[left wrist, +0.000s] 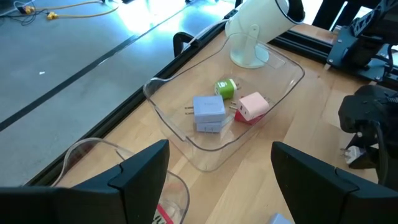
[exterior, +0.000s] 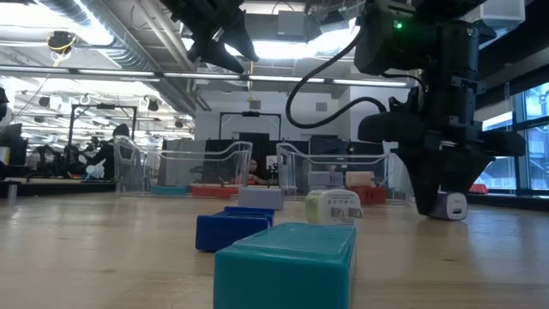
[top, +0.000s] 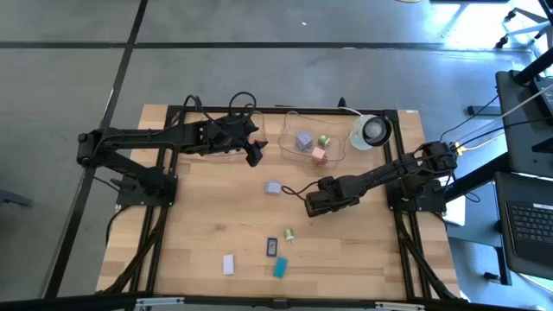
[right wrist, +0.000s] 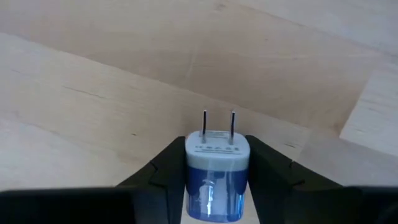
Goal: Pick & Place Office items
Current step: Put the violet charger adapter into the right transparent bin
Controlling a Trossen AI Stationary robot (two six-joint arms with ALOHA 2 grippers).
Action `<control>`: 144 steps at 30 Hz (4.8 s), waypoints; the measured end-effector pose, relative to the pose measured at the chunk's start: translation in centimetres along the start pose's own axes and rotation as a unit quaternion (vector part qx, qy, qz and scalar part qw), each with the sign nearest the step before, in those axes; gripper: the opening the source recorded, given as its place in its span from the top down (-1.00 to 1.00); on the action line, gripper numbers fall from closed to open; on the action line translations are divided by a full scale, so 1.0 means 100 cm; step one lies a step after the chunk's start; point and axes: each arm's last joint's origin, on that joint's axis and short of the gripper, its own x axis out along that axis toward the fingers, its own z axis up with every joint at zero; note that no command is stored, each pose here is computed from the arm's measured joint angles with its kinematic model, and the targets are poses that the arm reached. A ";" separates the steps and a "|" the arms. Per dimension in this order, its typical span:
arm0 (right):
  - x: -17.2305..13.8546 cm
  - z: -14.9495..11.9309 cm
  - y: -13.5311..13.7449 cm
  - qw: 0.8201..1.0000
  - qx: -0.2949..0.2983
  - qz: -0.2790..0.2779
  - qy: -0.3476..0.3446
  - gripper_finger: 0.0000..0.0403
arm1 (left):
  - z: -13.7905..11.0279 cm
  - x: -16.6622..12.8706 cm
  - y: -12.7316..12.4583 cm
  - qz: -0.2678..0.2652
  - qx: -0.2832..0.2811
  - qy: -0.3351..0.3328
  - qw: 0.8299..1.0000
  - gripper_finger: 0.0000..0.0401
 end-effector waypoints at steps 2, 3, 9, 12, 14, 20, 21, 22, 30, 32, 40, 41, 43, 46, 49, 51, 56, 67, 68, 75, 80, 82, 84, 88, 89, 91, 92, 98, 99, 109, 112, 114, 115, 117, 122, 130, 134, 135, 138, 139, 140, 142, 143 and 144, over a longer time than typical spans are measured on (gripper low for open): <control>-0.002 0.000 0.000 1.000 -0.006 0.004 0.004 0.33 | 0.000 0.000 0.000 0.000 0.000 0.000 1.000 -0.39; -0.004 0.001 0.000 1.000 -0.008 0.007 0.004 0.33 | 0.000 0.000 0.000 0.000 0.000 0.000 1.000 -0.39; -0.026 0.011 -0.002 0.998 -0.016 0.053 -0.040 0.30 | 0.000 0.000 0.000 0.000 0.000 0.000 1.000 -0.39; -0.042 0.019 -0.002 0.991 -0.020 0.095 -0.090 0.31 | 0.000 0.000 0.000 0.000 0.000 0.000 1.000 -0.39; -0.054 0.025 -0.002 0.984 -0.025 0.124 -0.127 0.32 | 0.000 0.000 0.000 0.000 0.000 0.000 1.000 -0.39; -0.090 0.046 0.001 0.943 -0.038 0.216 -0.252 0.30 | 0.000 0.000 0.000 0.000 0.000 0.000 1.000 -0.39; -0.096 0.049 0.001 0.934 -0.042 0.229 -0.272 0.30 | 0.000 0.000 0.000 0.000 0.000 0.000 1.000 -0.39; -0.103 0.053 0.001 0.925 -0.046 0.240 -0.292 0.30 | 0.000 0.000 0.000 0.000 0.000 0.000 1.000 -0.39; -0.142 0.071 0.003 0.850 -0.098 0.309 -0.415 0.30 | 0.000 0.000 0.000 0.000 0.000 0.000 1.000 -0.39; -0.148 0.074 0.004 0.836 -0.108 0.317 -0.435 0.30 | 0.000 0.000 0.000 0.000 0.000 0.000 1.000 -0.39; -0.157 0.083 0.003 0.811 -0.137 0.312 -0.476 0.30 | 0.000 0.000 0.000 0.000 0.000 0.000 1.000 -0.39; -0.158 0.085 0.003 0.807 -0.141 0.310 -0.483 0.30 | 0.000 0.000 0.000 0.000 0.000 0.000 1.000 -0.39; -0.160 0.087 0.003 0.797 -0.150 0.307 -0.498 0.30 | 0.000 0.000 0.000 0.000 0.000 0.000 1.000 -0.39; -0.164 0.091 0.003 0.783 -0.169 0.314 -0.509 0.30 | 0.000 0.000 0.000 0.000 0.000 0.000 1.000 -0.39; -0.166 0.094 0.003 0.776 -0.178 0.325 -0.510 0.30 | 0.000 0.000 0.000 0.000 0.000 0.000 1.000 -0.39; -0.166 0.094 0.004 0.774 -0.182 0.329 -0.510 0.30 | 0.000 0.000 0.000 0.000 0.000 0.000 1.000 -0.39; -0.166 0.094 0.004 0.774 -0.183 0.330 -0.509 0.30 | 0.000 0.000 0.000 0.000 0.000 0.000 1.000 -0.39; -0.168 0.095 0.004 0.761 -0.211 0.314 -0.527 0.30 | 0.000 0.000 0.000 0.000 0.000 0.000 1.000 -0.39; -0.168 0.095 0.004 0.762 -0.210 0.313 -0.527 0.30 | 0.000 0.000 0.000 0.000 0.000 0.000 1.000 -0.39; -0.166 0.094 0.003 0.767 -0.213 0.306 -0.522 0.28 | 0.000 0.000 0.000 0.000 0.000 0.000 1.000 -0.39; -0.161 0.099 0.000 0.782 -0.205 0.292 -0.512 0.28 | 0.000 0.000 0.000 0.000 0.000 0.000 1.000 -0.39; -0.157 0.104 -0.003 0.797 -0.190 0.284 -0.499 0.28 | 0.000 0.000 0.000 0.000 0.000 0.000 1.000 -0.39; -0.152 0.109 -0.008 0.816 -0.175 0.270 -0.481 0.28 | 0.000 0.000 0.000 0.000 0.000 0.000 1.000 -0.39; -0.137 0.122 -0.017 0.853 -0.146 0.238 -0.441 0.28 | 0.000 0.000 0.000 0.000 0.000 0.000 1.000 -0.39; -0.133 0.125 -0.018 0.861 -0.139 0.227 -0.433 0.28 | 0.000 0.000 0.000 0.000 0.000 0.000 1.000 -0.39; -0.123 0.132 -0.020 0.874 -0.129 0.207 -0.421 0.28 | 0.000 0.000 0.000 0.000 0.000 0.000 1.000 -0.39; -0.118 0.135 -0.020 0.880 -0.129 0.194 -0.414 0.28 | 0.000 0.000 0.000 0.000 0.000 0.000 1.000 -0.39; -0.084 0.155 -0.018 0.903 -0.122 0.142 -0.388 0.28 | 0.000 0.000 0.000 0.000 0.000 0.000 1.000 -0.39; -0.078 0.159 -0.018 0.907 -0.121 0.136 -0.380 0.28 | 0.000 0.000 0.000 0.000 0.000 0.000 1.000 -0.39; -0.032 0.181 -0.019 0.936 -0.151 0.130 -0.292 0.28 | 0.000 0.000 0.000 0.000 0.000 0.000 1.000 -0.39; -0.024 0.183 -0.019 0.938 -0.163 0.128 -0.279 0.28 | 0.000 0.000 0.000 0.000 0.000 0.000 1.000 -0.39; -0.022 0.184 -0.018 0.937 -0.165 0.134 -0.276 0.28 | 0.000 0.000 0.000 0.000 0.000 0.000 1.000 -0.39; -0.021 0.184 -0.018 0.938 -0.166 0.133 -0.273 0.28 | 0.000 0.000 0.000 0.000 0.000 0.000 1.000 -0.39; -0.018 0.185 -0.018 0.937 -0.171 0.132 -0.274 0.28 | 0.000 0.000 0.000 0.000 0.000 0.000 1.000 -0.39; -0.018 0.185 -0.018 0.933 -0.193 0.124 -0.275 0.28 | 0.000 0.000 0.000 0.000 0.000 0.000 1.000 -0.39; -0.016 0.185 -0.017 0.923 -0.242 0.109 -0.280 0.28 | 0.000 0.000 0.000 0.000 0.000 0.000 1.000 -0.39; -0.012 0.186 -0.016 0.918 -0.262 0.101 -0.281 0.28 | 0.000 0.000 0.000 0.000 0.000 0.000 1.000 -0.39; -0.011 0.186 -0.016 0.917 -0.265 0.099 -0.281 0.28 | 0.000 0.000 0.000 0.000 0.000 0.000 1.000 -0.39; -0.006 0.186 -0.015 0.916 -0.271 0.101 -0.277 0.28 | 0.000 0.000 0.000 0.000 0.000 0.000 1.000 -0.39; -0.004 0.187 -0.014 0.917 -0.270 0.102 -0.276 0.28 | 0.000 0.000 0.000 0.000 0.000 0.000 1.000 -0.39; -0.002 0.187 -0.013 0.918 -0.269 0.106 -0.273 0.28 | 0.000 0.000 0.000 0.000 0.000 0.000 1.000 -0.39; 0.000 0.187 -0.013 0.919 -0.266 0.108 -0.269 0.27 | 0.000 0.000 0.000 0.000 0.000 0.000 1.000 -0.39; 0.000 0.187 -0.013 0.919 -0.267 0.109 -0.269 0.27 | 0.000 0.000 0.000 0.000 0.000 0.000 1.000 -0.39; 0.000 0.187 -0.013 0.919 -0.267 0.108 -0.269 0.26 | 0.000 0.000 0.000 0.000 0.000 0.000 1.000 -0.39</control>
